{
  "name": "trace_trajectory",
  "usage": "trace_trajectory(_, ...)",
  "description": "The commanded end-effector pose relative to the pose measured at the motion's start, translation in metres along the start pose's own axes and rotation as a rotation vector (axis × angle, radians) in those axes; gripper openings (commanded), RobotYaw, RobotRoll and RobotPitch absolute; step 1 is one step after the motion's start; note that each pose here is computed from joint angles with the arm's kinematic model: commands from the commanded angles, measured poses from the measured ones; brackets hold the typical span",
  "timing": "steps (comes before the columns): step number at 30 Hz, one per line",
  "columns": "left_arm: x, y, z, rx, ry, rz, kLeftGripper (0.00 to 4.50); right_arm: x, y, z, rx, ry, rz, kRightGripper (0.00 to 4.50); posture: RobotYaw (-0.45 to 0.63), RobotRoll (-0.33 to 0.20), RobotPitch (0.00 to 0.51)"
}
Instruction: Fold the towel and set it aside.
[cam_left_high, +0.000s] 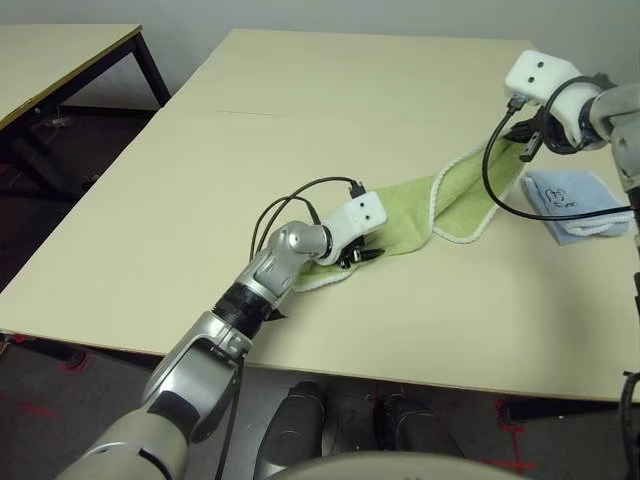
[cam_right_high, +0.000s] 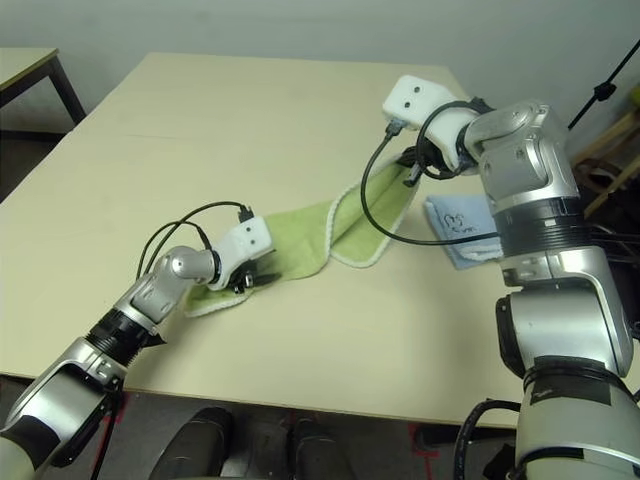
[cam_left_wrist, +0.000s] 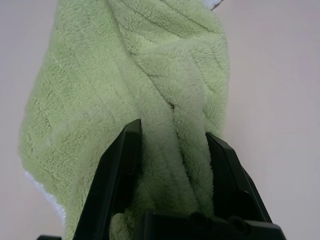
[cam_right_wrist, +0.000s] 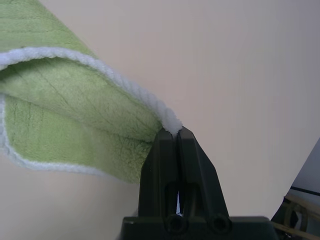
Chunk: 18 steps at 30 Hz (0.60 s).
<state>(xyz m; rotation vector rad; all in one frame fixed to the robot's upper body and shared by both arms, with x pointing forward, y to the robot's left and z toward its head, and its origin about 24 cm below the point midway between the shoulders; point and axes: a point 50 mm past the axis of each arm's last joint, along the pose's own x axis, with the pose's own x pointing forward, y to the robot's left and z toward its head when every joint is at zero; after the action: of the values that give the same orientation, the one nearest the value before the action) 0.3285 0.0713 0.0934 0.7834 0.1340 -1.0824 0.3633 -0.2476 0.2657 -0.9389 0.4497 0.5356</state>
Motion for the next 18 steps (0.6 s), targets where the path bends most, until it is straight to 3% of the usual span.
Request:
trace_trajectory(1, -0.0034, 0.0034, -0.0068, -0.016, 0.025, 0.009, 2.53, -0.0013, 0.0015, 0.0004, -0.002, -0.007, 0.007, 0.0, 0.11, 0.0, 0.118)
trace_trajectory(7, -0.0053, 0.0034, -0.0045, -0.028, 0.011, -0.002, 2.53, -0.0015, 0.0019, 0.0, -0.003, -0.007, 0.013, 0.0, 0.11, 0.0, 0.123)
trace_trajectory(8, -0.0052, 0.0024, -0.0043, -0.041, 0.008, -0.006, 2.15, -0.0014, 0.002, -0.0002, -0.003, -0.006, 0.014, 0.0, 0.11, 0.0, 0.124)
trace_trajectory(11, -0.0038, -0.0009, -0.0018, -0.095, -0.02, -0.01, 2.52, -0.0011, 0.0027, -0.0006, -0.003, -0.006, 0.018, 0.0, 0.11, 0.0, 0.125)
trace_trajectory(17, -0.0009, -0.0028, 0.0008, -0.129, -0.02, -0.007, 4.47, -0.0014, 0.0032, -0.0009, -0.003, -0.005, 0.022, 0.0, 0.11, 0.0, 0.125)
trace_trajectory(18, -0.0006, -0.0028, 0.0009, -0.129, -0.018, -0.006, 4.47, -0.0015, 0.0032, -0.0009, -0.004, -0.005, 0.022, 0.0, 0.11, 0.0, 0.125)
